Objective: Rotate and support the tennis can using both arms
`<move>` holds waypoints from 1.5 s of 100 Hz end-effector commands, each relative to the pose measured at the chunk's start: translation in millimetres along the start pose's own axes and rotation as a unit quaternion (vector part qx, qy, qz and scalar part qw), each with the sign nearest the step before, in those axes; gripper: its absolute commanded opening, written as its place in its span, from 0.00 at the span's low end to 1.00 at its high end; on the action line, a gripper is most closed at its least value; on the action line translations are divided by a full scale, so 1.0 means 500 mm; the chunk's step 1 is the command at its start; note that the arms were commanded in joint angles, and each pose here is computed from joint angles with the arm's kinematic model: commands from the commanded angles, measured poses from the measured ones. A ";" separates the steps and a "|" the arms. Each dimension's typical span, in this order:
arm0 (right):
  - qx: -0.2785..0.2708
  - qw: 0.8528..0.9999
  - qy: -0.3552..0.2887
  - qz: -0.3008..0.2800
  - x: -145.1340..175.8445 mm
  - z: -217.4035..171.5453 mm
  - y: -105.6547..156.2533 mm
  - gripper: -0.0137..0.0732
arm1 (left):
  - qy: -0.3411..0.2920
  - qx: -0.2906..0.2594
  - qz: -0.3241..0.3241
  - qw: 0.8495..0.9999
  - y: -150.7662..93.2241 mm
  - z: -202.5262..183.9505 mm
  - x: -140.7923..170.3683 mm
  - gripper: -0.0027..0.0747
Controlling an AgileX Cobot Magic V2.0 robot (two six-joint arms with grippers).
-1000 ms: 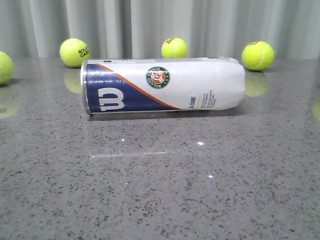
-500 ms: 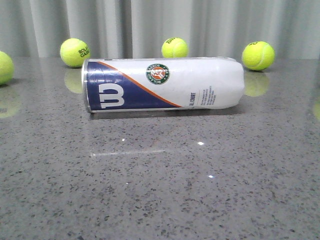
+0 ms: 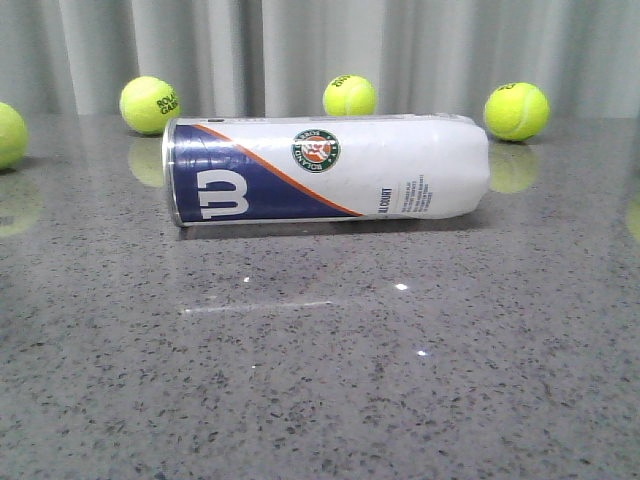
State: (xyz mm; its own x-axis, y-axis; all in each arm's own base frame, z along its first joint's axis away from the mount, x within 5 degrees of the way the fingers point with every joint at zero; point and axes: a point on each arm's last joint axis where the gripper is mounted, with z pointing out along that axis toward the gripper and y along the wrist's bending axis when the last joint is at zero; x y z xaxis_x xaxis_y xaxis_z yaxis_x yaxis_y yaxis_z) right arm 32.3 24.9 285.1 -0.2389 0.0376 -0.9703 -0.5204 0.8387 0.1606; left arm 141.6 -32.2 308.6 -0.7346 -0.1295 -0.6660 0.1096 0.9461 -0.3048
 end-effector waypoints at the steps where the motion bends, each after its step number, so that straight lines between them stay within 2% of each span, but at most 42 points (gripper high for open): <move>1: 0.001 0.999 -0.039 -0.007 -0.025 -0.003 0.002 0.09 | -0.001 0.062 -0.019 0.998 -0.027 0.009 -0.042 0.75; 19: 0.001 0.999 -0.039 -0.007 -0.025 -0.003 0.002 0.09 | 0.059 0.179 -0.033 0.982 -0.065 0.058 -0.088 0.75; 49: 0.001 0.999 -0.039 -0.007 -0.025 -0.003 0.002 0.09 | 0.106 0.290 -0.062 0.949 -0.082 0.160 -0.145 0.74; 75: 0.001 0.999 -0.039 -0.007 -0.025 -0.003 0.002 0.09 | 0.161 0.369 -0.107 0.909 -0.092 0.257 -0.178 0.74; 93: 0.001 0.999 -0.039 -0.007 -0.025 -0.003 0.002 0.09 | 0.195 0.392 -0.092 0.894 -0.126 0.311 -0.190 0.74; 112: 0.001 0.999 -0.039 -0.007 -0.025 -0.003 0.002 0.09 | 0.244 0.455 -0.108 0.849 -0.172 0.343 -0.179 0.74; 122: 0.001 0.999 -0.039 -0.007 -0.025 -0.003 0.002 0.09 | 0.249 0.464 -0.123 0.841 -0.181 0.355 -0.174 0.73; 136: 0.001 0.999 -0.039 -0.007 -0.025 -0.003 0.002 0.09 | 0.254 0.465 -0.128 0.838 -0.182 0.364 -0.170 0.62; 150: 0.001 0.999 -0.039 -0.007 -0.025 -0.003 0.002 0.09 | 0.244 0.475 -0.143 0.833 -0.185 0.362 -0.177 0.41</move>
State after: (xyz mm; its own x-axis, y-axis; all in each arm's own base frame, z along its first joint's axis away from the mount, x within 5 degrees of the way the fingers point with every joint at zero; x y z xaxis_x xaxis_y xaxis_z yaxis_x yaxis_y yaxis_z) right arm 32.3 24.9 285.1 -0.2394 0.0372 -0.9702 -0.5204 0.8387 0.1606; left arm 325.6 -156.7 239.2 -0.9881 0.0221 -0.1525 0.1504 0.3514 -0.9241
